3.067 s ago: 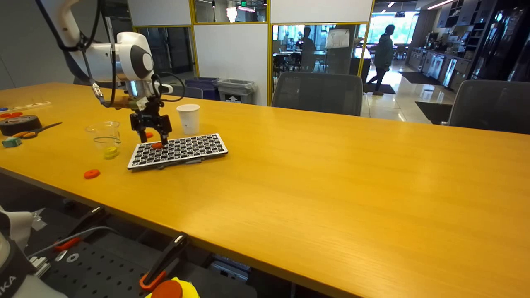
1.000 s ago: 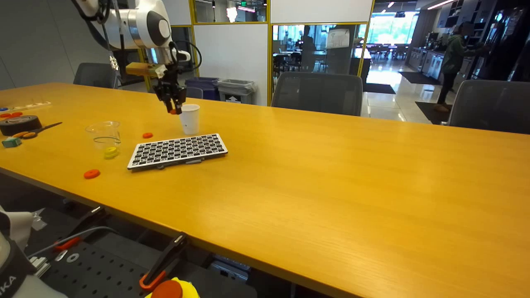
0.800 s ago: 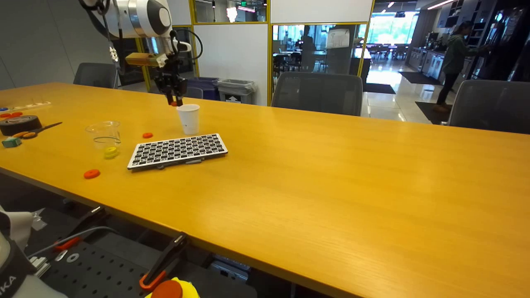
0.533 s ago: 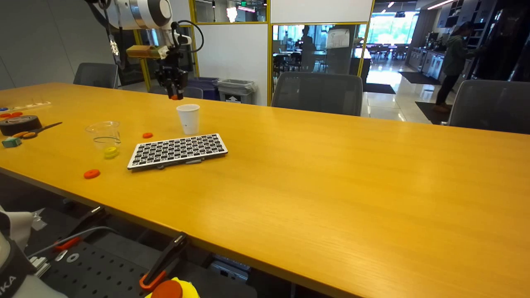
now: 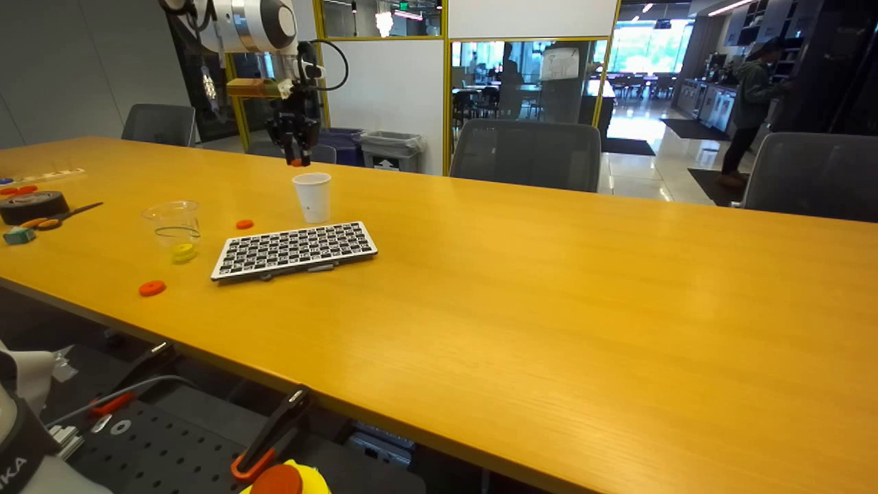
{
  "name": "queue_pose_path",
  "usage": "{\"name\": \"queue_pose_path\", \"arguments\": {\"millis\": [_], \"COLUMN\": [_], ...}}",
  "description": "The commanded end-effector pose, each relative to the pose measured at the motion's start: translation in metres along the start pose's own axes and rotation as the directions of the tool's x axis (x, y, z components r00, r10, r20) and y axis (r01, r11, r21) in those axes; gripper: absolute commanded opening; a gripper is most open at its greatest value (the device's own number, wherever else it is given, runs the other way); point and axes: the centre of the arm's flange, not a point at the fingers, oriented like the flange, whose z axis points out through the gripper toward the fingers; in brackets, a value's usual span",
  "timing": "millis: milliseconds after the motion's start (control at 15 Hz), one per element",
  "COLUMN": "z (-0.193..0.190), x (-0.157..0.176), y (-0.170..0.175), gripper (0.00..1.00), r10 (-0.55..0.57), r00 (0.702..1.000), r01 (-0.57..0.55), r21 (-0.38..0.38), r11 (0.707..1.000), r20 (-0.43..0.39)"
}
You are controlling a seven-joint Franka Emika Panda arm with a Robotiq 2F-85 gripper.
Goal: Put the yellow rings in the clear cup and the orange rings in the white cups
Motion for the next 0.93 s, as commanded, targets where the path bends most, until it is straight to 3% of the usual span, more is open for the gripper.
{"name": "queue_pose_path", "arguments": {"millis": [0,467,533,600,867], "z": [0.005,0.02,0.02,0.02,0.014], "x": [0.037,0.054,0.055,0.055,0.044], "y": [-0.004,0.001,0.001,0.001,-0.004], "gripper": [0.22,0.24,0.67,0.68,0.97], "r10": [-0.015,-0.019,-0.018,-0.016,-0.033], "r00": [0.999,0.996,0.996,0.995,0.996], "r01": [0.014,0.016,0.015,0.013,0.03], "r21": [0.026,0.038,0.038,0.04,0.038], "r11": [1.0,0.999,0.999,0.999,0.999], "r20": [0.039,0.084,0.09,0.094,0.081]}}
